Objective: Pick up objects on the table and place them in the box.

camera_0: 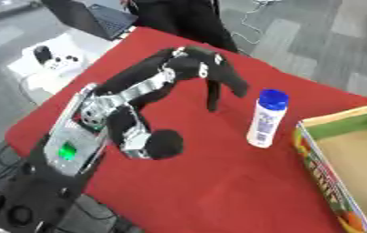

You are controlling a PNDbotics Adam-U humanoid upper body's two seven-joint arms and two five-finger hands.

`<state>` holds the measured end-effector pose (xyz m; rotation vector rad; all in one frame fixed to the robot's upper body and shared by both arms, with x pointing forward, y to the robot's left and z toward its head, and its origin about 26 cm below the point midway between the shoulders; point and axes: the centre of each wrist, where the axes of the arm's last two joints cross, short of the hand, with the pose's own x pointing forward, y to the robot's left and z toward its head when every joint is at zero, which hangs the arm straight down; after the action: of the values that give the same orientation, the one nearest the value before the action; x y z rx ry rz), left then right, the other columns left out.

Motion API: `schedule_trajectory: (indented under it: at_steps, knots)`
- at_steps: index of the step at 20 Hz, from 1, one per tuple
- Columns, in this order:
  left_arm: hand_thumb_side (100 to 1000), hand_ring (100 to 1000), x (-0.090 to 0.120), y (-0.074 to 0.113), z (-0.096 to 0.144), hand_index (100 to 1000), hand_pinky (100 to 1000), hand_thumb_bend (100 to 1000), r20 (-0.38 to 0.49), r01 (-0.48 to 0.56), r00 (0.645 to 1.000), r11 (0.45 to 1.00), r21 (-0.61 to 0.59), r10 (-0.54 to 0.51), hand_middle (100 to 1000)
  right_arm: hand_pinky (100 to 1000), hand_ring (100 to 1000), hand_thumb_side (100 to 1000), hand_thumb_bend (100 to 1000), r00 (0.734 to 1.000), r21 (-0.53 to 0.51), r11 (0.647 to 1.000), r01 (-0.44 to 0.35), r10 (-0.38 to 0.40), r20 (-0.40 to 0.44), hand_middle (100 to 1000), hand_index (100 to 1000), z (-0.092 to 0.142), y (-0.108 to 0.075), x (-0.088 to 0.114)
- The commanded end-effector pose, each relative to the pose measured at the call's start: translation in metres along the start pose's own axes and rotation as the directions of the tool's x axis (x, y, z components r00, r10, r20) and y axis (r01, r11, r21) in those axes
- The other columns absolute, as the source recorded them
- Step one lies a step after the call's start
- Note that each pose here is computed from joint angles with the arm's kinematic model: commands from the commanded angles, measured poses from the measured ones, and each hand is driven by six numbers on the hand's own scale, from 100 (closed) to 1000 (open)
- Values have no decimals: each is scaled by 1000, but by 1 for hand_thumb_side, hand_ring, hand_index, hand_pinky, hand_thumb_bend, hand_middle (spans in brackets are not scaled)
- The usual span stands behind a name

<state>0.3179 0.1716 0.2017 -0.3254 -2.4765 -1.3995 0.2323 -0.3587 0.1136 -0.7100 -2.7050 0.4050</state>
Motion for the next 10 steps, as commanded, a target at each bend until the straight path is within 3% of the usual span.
schedule_trajectory:
  at_steps: [1,10]
  knots:
    - [973,454,-6,5,-4,821,501,433,-29,24,999,1000,-17,-25,658,105,275,917,112,998,-46,999,21,-18,65,321,411,-5,-5,2]
    - [817,478,-16,10,-22,839,536,690,-101,180,979,983,14,-178,692,103,274,916,115,999,-40,999,14,-12,48,322,412,-4,-9,2]
